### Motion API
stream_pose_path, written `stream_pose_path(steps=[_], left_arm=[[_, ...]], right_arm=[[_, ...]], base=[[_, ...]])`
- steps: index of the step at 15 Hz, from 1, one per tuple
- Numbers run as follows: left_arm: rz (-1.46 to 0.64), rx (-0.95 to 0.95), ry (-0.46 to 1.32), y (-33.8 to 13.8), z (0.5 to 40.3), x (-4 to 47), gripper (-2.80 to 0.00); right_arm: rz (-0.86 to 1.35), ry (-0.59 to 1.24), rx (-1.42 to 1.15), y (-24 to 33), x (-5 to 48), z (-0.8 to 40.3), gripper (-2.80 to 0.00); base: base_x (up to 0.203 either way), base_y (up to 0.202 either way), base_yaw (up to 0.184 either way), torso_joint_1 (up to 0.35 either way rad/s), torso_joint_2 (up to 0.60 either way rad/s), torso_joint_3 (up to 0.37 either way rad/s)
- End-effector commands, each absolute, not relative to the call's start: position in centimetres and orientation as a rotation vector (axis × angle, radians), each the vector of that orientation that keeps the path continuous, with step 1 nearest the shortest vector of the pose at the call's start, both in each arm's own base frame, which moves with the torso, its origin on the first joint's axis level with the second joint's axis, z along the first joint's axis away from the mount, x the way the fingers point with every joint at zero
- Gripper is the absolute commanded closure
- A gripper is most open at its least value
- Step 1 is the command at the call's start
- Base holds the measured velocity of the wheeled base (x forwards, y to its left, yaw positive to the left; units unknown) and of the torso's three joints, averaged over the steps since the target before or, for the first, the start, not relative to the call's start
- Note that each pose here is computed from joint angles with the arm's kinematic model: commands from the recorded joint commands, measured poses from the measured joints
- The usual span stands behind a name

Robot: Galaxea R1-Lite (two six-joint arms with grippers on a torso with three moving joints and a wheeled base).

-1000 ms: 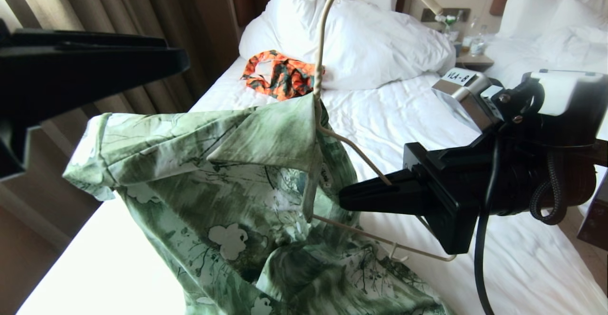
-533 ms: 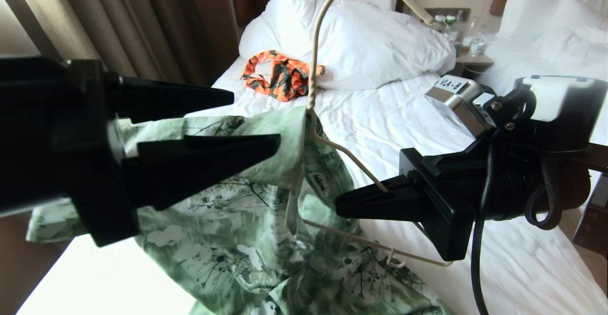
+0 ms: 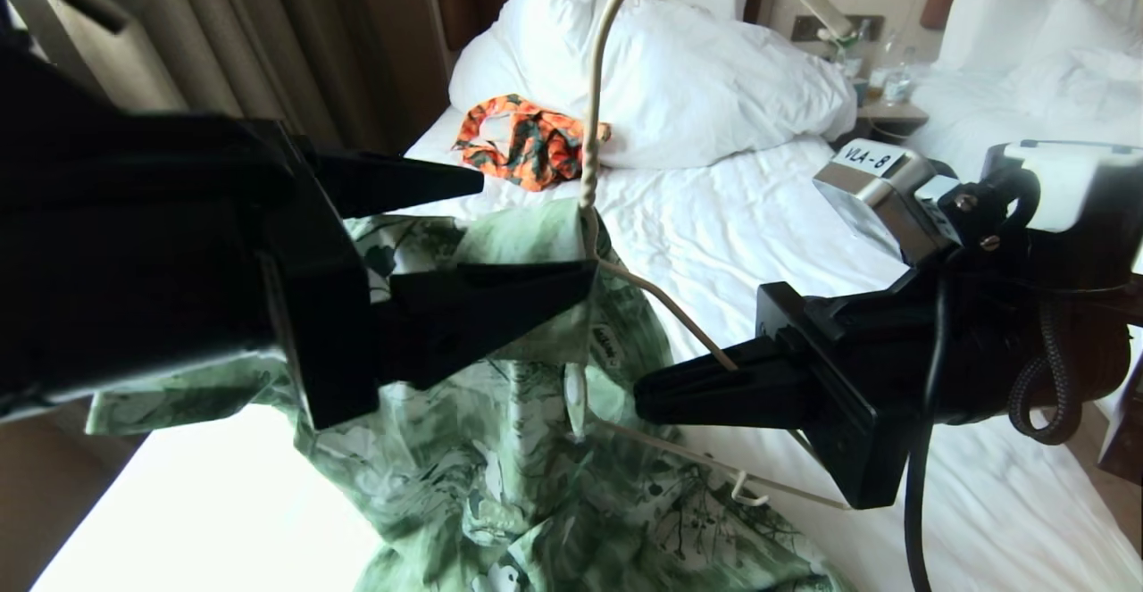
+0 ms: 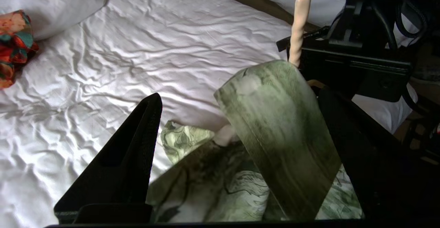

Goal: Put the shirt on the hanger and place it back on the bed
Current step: Hook the other side of the shirt onto the hanger

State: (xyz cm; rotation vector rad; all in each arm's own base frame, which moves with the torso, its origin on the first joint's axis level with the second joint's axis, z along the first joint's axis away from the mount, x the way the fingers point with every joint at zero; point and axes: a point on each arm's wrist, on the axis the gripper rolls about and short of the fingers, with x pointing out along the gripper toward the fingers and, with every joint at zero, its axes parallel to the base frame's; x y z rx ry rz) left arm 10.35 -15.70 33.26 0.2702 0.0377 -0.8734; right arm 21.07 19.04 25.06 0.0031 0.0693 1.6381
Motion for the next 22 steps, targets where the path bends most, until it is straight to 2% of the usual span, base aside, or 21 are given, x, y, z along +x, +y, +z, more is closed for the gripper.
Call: stream_pose_path(steps=[1,15,16,22], left_arm=[[-0.866,0.276,0.020,-16.1,33.8,10.7,-2.80],[-0.898,0.381,0.059,-17.3,31.8,11.0,-2.80],[-0.900,0.386,0.062,-17.4,31.7,11.0,0.00],[-0.902,0.401,0.068,-17.6,31.4,11.2,0.00]], right_arm=[[1.643,0.060,0.001,18.8,20.7,25.2,0.00],[1.642,0.081,0.004,18.4,20.4,24.7,0.00],[1.640,0.081,0.005,18.4,20.4,24.7,0.00],[1.622,0.081,0.006,18.1,20.7,24.7,0.00]], base=[[0.000,0.000,0.000,0.000,0.00,0.000],[0.000,0.000,0.000,0.000,0.00,0.000],[0.000,0.000,0.000,0.000,0.00,0.000],[0.000,0.000,0.000,0.000,0.00,0.000]])
